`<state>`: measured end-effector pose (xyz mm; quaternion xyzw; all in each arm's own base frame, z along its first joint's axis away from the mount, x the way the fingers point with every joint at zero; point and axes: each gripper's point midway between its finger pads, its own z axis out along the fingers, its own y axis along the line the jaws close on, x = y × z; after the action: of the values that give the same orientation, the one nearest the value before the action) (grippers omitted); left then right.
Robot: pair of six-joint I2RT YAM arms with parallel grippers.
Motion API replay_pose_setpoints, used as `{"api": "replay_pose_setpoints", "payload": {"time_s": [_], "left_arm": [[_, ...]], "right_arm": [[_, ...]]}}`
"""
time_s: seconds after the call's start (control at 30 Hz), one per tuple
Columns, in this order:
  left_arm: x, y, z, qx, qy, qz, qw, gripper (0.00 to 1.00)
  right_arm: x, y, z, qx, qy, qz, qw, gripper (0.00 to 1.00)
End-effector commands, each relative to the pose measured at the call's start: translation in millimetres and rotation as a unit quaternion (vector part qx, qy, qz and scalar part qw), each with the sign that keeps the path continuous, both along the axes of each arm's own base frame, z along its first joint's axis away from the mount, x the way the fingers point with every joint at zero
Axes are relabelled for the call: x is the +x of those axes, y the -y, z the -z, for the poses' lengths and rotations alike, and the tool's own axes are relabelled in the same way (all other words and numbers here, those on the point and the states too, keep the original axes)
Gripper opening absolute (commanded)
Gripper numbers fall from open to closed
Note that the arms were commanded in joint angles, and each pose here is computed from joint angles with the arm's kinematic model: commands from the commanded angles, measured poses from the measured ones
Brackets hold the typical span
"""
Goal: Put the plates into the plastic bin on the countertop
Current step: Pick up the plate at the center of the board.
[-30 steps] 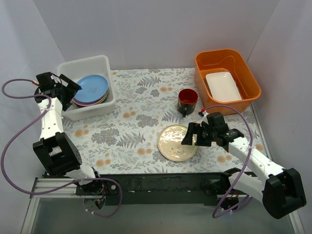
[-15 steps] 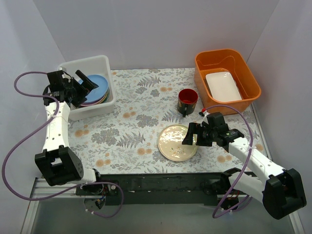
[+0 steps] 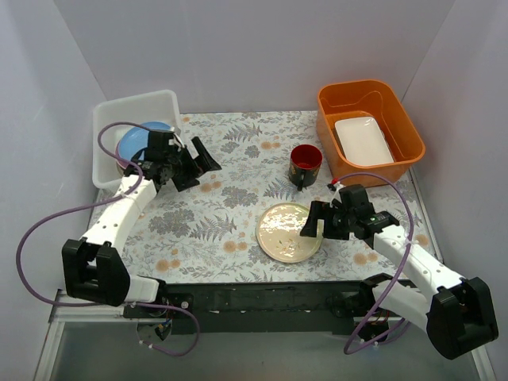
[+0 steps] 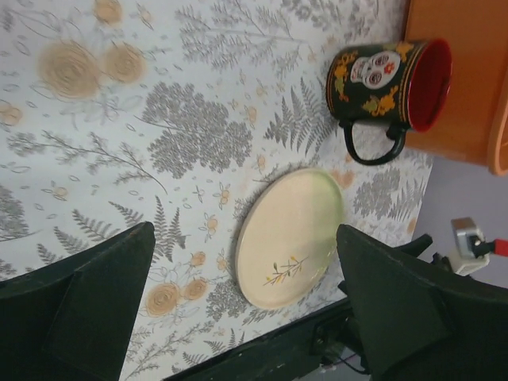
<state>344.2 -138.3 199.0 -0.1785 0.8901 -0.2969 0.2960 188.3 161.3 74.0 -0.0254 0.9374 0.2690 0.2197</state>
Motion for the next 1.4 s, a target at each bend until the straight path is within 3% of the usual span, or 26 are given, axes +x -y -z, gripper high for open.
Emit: {"api": "replay_pose_setpoints", "payload": {"time_s": [0.0,0.53,0.93,1.13,1.37], "left_arm": [[-13,44,11,-0.007,-0.001,0.027,1.0,0.98],[-78,147,93,0.002,-0.074,0.134,0.988,0.98],[-99,169,120,0.013,-0.097,0.157,0.983,0.98],[-102,165,124,0.013,-0.101,0.151,0.983,0.98],[-112,159,139,0.005,-0.112,0.138,0.984,0.98]], "right_arm": [[4,9,1,-0.008,0.011,0.006,1.0,0.98],[1,23,19,-0.011,-0.005,0.021,1.0,0.98],[0,26,27,-0.005,-0.004,0.035,0.999,0.94],[4,27,29,-0.003,-0.004,0.042,0.999,0.77],[10,28,41,-0.009,-0.013,0.053,0.998,0.68]]}}
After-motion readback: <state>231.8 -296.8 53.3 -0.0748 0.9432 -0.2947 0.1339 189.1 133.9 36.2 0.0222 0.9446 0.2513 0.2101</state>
